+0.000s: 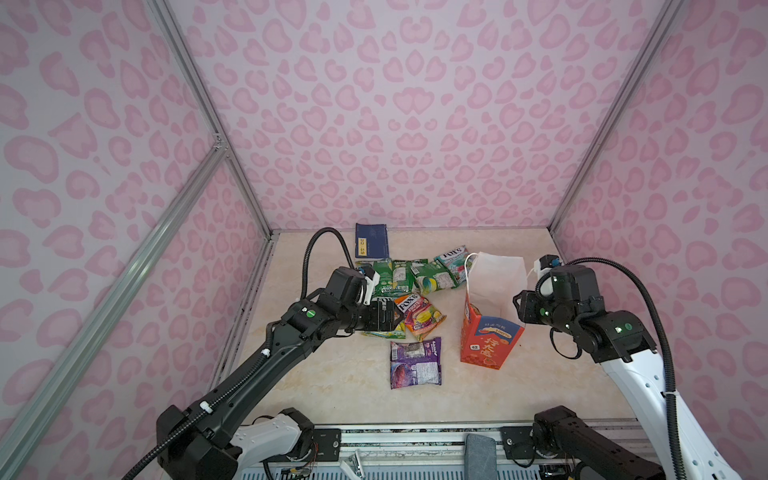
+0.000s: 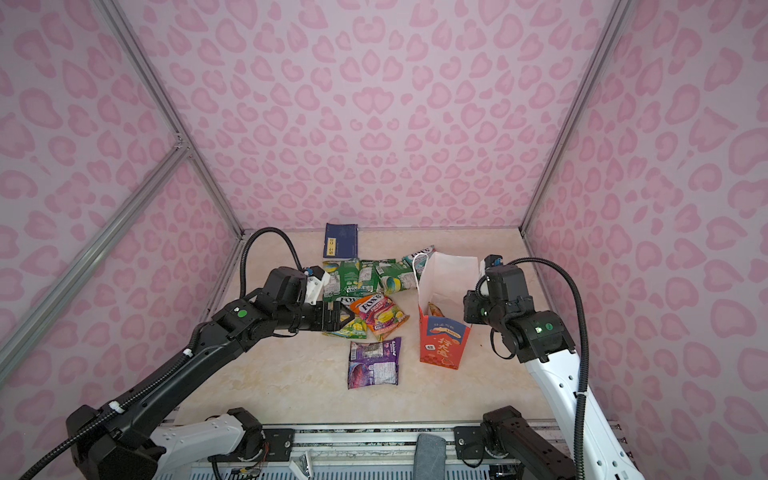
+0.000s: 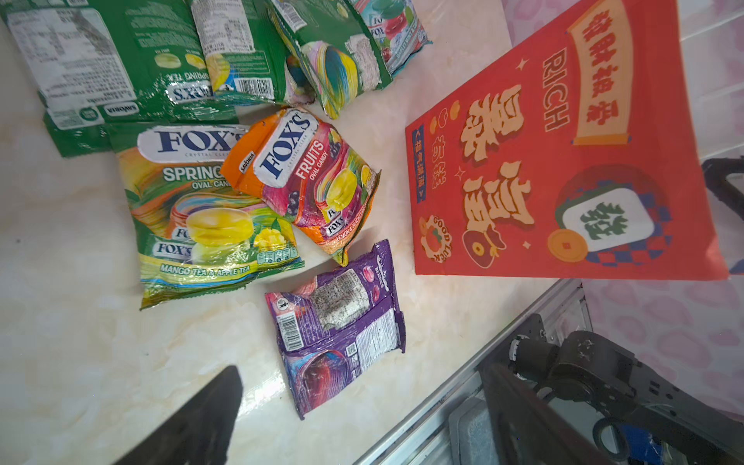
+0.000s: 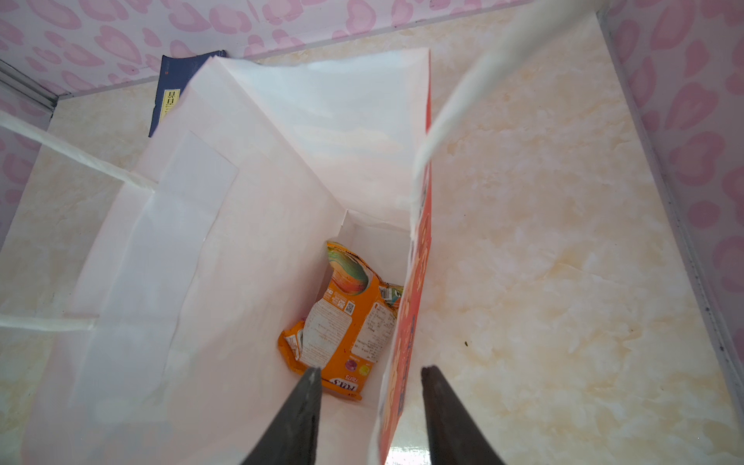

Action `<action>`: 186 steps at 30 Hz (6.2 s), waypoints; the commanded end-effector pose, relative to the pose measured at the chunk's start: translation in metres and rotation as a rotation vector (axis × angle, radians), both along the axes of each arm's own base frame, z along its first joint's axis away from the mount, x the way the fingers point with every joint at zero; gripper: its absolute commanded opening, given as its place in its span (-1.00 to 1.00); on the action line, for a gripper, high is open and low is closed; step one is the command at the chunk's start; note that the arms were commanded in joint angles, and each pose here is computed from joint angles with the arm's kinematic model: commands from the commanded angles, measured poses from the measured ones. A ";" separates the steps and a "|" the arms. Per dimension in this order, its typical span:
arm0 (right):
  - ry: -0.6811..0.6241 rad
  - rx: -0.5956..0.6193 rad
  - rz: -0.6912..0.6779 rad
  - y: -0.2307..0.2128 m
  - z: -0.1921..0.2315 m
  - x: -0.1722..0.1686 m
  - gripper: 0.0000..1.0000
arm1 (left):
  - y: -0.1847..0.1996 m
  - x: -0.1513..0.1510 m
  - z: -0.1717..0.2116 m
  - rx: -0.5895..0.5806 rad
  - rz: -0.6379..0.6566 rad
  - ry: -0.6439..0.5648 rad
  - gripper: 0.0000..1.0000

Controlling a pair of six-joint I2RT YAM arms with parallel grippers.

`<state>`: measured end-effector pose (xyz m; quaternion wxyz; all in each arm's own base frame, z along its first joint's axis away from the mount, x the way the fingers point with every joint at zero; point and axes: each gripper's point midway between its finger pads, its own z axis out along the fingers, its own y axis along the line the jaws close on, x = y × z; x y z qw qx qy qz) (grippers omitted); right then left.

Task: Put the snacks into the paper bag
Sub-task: 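Grasp the purple snack packet with the left gripper, then lift the purple packet with the left gripper toward the paper bag, then carry the purple packet over the bag opening with the left gripper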

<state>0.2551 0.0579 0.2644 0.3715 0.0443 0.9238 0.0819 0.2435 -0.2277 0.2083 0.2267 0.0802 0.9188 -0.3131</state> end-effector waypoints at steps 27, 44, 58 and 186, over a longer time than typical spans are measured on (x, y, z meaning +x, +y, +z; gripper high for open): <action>-0.031 -0.016 -0.010 -0.005 0.021 -0.003 0.78 | -0.023 -0.019 -0.165 0.382 -0.030 0.213 0.87; -0.113 -0.029 -0.026 -0.009 0.058 0.005 0.23 | -0.025 -0.018 -0.174 0.400 0.013 0.231 0.13; -0.123 -0.022 -0.023 -0.009 0.059 0.001 0.05 | -0.033 -0.014 -0.159 0.365 0.016 0.220 -0.64; -0.171 -0.004 -0.026 -0.010 0.060 -0.002 -1.00 | -0.229 0.058 0.164 -0.145 -0.297 -0.241 -0.93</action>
